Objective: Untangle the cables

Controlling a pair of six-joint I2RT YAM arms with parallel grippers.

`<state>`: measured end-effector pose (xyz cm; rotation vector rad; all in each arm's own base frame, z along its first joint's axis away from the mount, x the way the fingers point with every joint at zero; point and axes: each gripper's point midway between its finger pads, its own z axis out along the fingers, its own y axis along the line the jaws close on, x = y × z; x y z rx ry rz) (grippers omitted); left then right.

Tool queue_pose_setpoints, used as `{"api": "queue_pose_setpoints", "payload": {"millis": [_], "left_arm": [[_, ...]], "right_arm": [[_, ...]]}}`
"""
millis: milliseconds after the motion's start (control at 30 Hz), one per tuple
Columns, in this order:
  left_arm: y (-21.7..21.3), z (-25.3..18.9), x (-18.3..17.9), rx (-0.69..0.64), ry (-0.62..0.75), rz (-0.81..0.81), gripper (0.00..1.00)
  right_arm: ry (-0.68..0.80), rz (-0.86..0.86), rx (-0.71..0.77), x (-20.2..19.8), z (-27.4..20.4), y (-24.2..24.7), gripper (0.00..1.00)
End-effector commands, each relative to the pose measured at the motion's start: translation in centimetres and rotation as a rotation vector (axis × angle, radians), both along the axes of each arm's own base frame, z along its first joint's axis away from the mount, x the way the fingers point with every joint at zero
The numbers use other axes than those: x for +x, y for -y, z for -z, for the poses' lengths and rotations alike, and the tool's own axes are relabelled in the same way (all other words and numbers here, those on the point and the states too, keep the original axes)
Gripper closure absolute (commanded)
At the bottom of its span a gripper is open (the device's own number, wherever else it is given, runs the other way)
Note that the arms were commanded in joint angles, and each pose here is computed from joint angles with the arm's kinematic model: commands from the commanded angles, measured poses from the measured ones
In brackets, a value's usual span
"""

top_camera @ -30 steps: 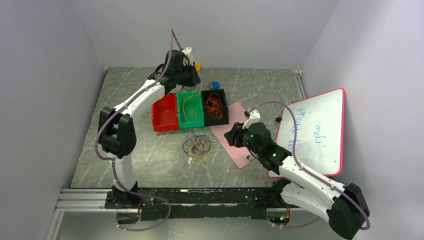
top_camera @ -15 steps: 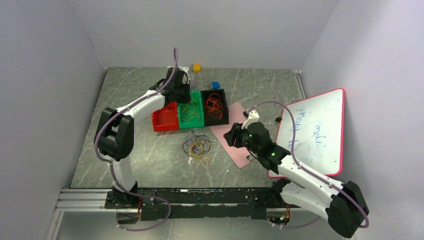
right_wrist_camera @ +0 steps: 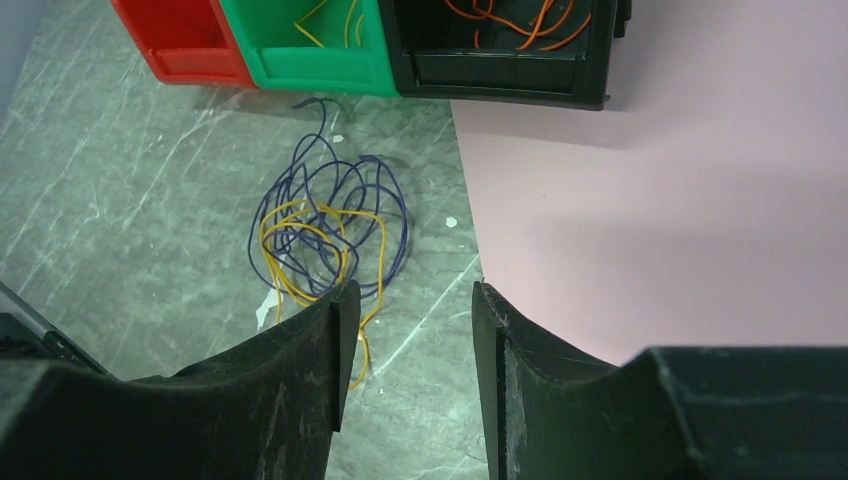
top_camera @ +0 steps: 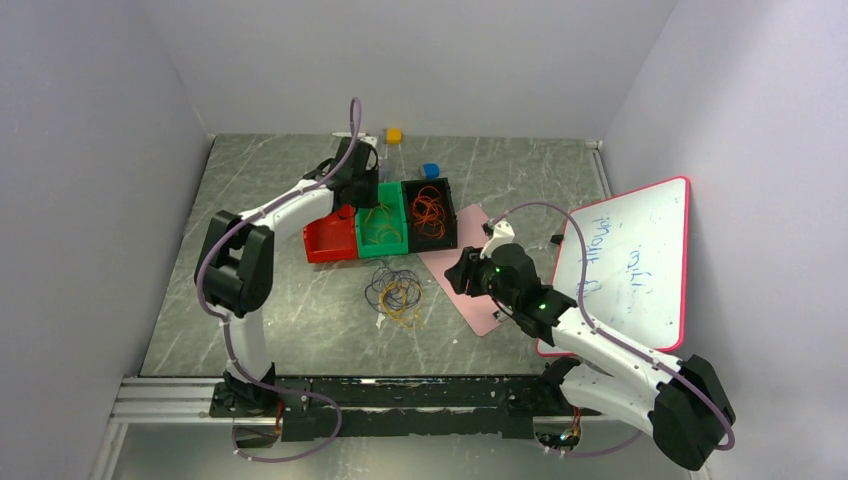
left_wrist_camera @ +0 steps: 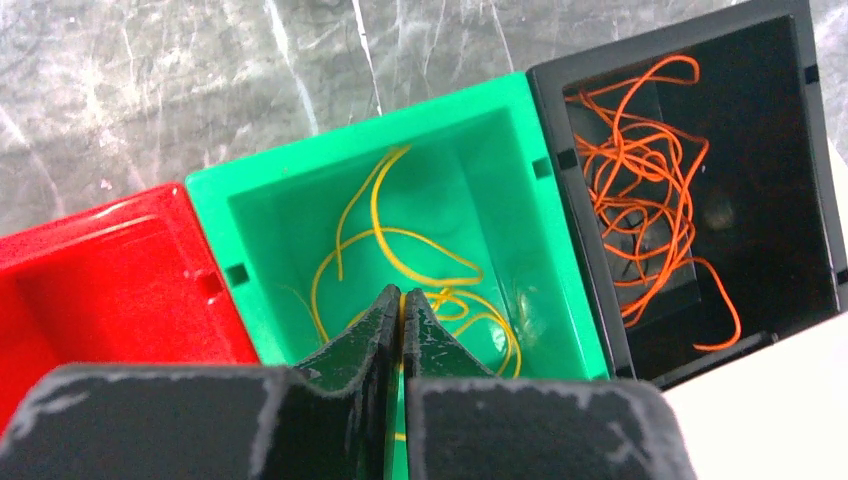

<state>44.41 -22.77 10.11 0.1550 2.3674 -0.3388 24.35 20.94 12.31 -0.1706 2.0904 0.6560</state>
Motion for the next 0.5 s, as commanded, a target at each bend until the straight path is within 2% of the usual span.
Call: {"api": "queue_pose_setpoints", "payload": {"millis": [0, 467], "left_arm": [[0.4, 0.9, 1.2, 0.025, -0.014, 0.013, 0.93], [1.0, 2.6, 2.1, 0.050, -0.044, 0.046, 0.92]], "right_arm": [[0.021, 0.002, 0.028, 0.2, -0.8, -0.2, 0.51], [0.014, 0.001, 0.029, 0.0, -0.6, -0.1, 0.51]]}}
